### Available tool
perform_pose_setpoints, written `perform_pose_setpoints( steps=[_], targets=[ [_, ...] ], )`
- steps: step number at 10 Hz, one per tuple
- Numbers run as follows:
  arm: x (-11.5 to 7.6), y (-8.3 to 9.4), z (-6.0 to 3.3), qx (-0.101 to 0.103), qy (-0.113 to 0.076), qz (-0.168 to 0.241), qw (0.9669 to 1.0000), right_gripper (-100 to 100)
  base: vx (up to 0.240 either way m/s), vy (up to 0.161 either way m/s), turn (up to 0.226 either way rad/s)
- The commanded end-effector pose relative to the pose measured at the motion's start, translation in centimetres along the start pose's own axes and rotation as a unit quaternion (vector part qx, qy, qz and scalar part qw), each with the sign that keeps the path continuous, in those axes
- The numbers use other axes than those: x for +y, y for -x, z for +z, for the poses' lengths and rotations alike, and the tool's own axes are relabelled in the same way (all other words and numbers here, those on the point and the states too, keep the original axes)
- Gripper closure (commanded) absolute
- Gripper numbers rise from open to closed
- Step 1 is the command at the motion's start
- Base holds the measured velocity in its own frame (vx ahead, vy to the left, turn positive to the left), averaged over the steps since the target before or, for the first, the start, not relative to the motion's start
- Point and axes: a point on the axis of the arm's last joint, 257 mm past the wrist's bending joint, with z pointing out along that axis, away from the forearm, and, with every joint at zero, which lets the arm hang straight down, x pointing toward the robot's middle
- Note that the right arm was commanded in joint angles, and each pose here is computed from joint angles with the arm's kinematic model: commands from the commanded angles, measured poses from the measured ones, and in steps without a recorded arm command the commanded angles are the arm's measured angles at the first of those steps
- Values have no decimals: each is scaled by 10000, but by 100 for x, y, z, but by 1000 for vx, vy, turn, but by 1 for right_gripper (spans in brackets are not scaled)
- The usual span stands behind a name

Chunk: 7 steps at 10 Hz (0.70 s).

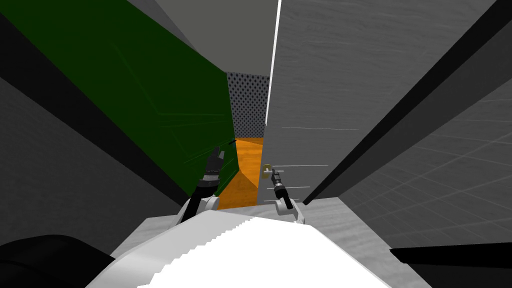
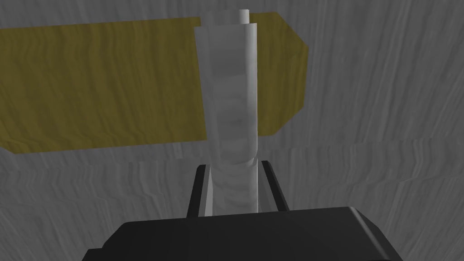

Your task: Push the door open

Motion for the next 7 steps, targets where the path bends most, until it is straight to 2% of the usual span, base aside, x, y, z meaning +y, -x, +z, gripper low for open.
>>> perform_pose_setpoints(
  steps=[1,3,4,7],
  targets=[
    [-5,-7,-5,2,-4,11,10000,100,-13,-2,-2],
    [-5,-7,-5,2,-4,11,10000,100,-3,0,-1],
    [-25,65,-5,-54,-32,-25,10000,100,106,40,-31],
    [-22,230,10,-191,-39,-83,9998,100,183,72,-55]
  ],
)
